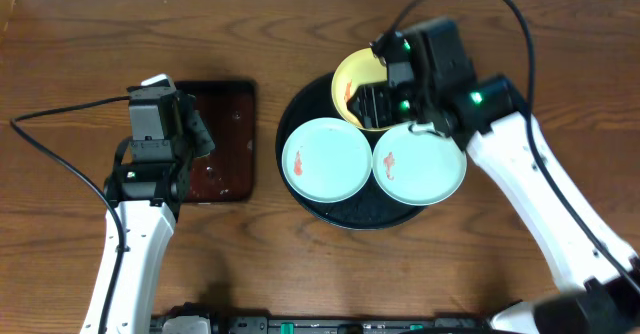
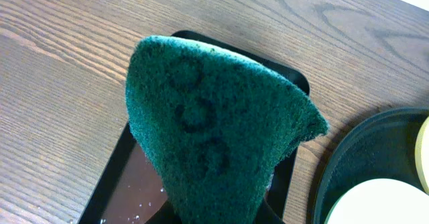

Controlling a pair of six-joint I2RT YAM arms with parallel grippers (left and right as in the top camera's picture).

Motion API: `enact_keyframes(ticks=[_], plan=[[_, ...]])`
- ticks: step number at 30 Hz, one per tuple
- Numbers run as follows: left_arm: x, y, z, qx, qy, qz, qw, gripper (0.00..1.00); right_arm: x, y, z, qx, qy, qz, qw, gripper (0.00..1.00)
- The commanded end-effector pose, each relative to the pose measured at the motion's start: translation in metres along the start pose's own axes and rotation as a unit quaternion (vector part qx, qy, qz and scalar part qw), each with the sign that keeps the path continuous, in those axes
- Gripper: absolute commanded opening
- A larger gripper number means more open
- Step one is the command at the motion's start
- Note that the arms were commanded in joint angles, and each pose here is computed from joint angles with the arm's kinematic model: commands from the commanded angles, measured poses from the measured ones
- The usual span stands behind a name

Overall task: Clean dirty plates on tray and stack at the side
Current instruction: 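Grasp the yellow plate rim with the right gripper and tilt it up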

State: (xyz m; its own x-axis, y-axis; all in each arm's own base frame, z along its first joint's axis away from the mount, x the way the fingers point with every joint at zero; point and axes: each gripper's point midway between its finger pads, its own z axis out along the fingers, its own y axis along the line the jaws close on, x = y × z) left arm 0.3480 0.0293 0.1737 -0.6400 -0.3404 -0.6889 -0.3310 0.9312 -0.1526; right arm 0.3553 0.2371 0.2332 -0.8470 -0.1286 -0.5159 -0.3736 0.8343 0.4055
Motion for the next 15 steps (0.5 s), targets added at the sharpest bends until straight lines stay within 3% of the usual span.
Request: enact_keyframes(ticks=[1,7,15], plan=[[-0.005,0.000,-0.002,0.002,-0.006,-0.005,1.000,0.08,-0.021,-0.014,0.007,0.073,0.018,-0.019,0.997,0.56],[-0.005,-0.001,-0.002,0.002,-0.007,-0.005,1.000,0.08,0.014,-0.046,0.051,0.127,0.109,0.010,0.986,0.63],[-0.005,-0.001,-0.002,0.002,-0.007,-0.005,1.000,0.08,0.051,-0.072,0.113,0.148,0.194,0.005,0.970,0.53]])
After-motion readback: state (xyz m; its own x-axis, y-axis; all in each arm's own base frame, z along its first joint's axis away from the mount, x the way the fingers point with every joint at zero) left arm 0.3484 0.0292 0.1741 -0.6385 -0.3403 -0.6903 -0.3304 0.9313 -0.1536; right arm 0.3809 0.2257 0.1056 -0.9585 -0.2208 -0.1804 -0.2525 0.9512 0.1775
